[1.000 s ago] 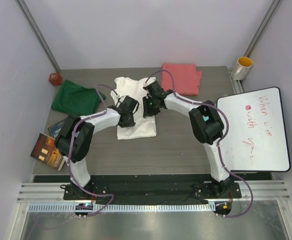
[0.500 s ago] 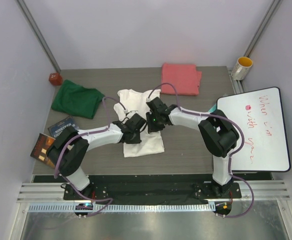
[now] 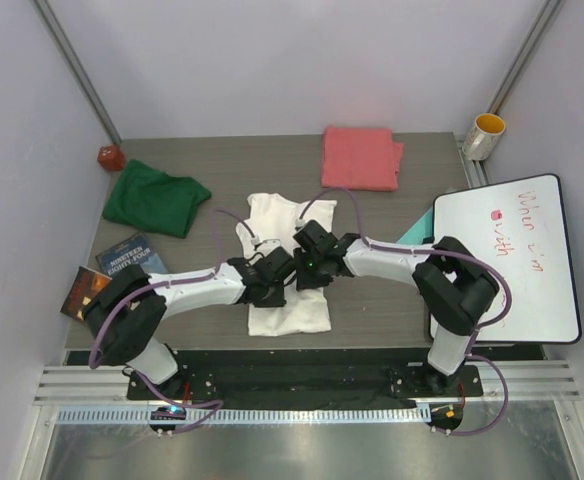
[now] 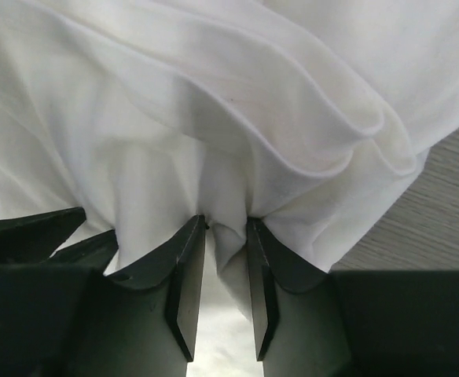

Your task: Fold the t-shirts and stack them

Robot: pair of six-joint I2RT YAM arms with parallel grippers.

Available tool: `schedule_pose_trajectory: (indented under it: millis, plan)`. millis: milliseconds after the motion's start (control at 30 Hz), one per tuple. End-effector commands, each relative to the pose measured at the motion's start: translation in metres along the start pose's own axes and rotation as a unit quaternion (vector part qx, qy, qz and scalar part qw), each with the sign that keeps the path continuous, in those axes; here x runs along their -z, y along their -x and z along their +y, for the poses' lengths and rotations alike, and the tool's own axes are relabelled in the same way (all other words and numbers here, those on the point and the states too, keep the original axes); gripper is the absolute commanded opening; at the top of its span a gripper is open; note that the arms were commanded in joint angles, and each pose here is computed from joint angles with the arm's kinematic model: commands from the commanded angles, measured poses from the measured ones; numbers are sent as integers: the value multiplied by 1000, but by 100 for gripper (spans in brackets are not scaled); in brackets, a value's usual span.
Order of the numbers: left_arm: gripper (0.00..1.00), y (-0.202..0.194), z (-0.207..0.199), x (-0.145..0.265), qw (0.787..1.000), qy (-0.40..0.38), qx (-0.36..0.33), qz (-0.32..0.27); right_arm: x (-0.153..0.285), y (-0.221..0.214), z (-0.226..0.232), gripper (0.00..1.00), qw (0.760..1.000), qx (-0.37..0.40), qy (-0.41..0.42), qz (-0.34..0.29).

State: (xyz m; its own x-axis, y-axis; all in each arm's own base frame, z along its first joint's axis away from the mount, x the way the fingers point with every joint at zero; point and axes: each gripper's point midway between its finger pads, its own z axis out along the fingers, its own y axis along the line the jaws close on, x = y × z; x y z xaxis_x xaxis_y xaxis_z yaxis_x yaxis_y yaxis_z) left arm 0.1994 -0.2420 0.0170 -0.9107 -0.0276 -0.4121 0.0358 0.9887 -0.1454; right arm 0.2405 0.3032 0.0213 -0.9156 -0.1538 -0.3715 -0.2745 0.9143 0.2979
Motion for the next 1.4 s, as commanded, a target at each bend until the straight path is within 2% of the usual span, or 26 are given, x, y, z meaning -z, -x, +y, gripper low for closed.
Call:
schedule_pose_trajectory:
  millis: [0,100,133,200,400,533,600,700,733,800,833,867,967,1367]
  plan:
    - [32,-54,65,8,990,112,-26,86,14,-23,-26,35,998,-3,-63,18]
    - [34,-38,64,22,992,109,-25,57,33,-4,-24,38,997,1,-70,-18]
    - [41,-29,62,30,994,103,-22,37,36,2,-26,39,996,5,-80,-30]
    - [44,-19,61,39,994,101,-23,22,47,12,-26,39,995,9,-90,-41]
    - [46,5,58,69,997,75,-4,-35,71,30,-29,41,991,16,-108,-76]
    - [62,15,61,89,996,47,18,-74,113,45,-17,46,989,8,-69,-132]
    - [65,12,68,89,995,42,23,-85,119,36,-14,48,991,7,-48,-127]
    - [69,0,79,82,995,38,37,-83,116,17,-11,59,993,-4,-10,-117]
    - [69,-7,83,75,995,39,41,-79,112,10,-10,60,994,-9,1,-111]
    - [69,-11,83,72,995,23,58,-80,98,-17,-13,60,996,-28,26,-85]
    - [69,-16,84,66,994,19,72,-79,94,-16,-9,60,993,-41,45,-98]
    - [69,-18,84,64,994,14,78,-78,85,-36,-14,60,994,-49,56,-78]
    - [70,-27,91,54,992,13,101,-80,71,-56,-17,61,990,-84,86,-73]
    - [70,-46,103,37,990,5,117,-77,60,-83,-20,62,983,-114,130,-67]
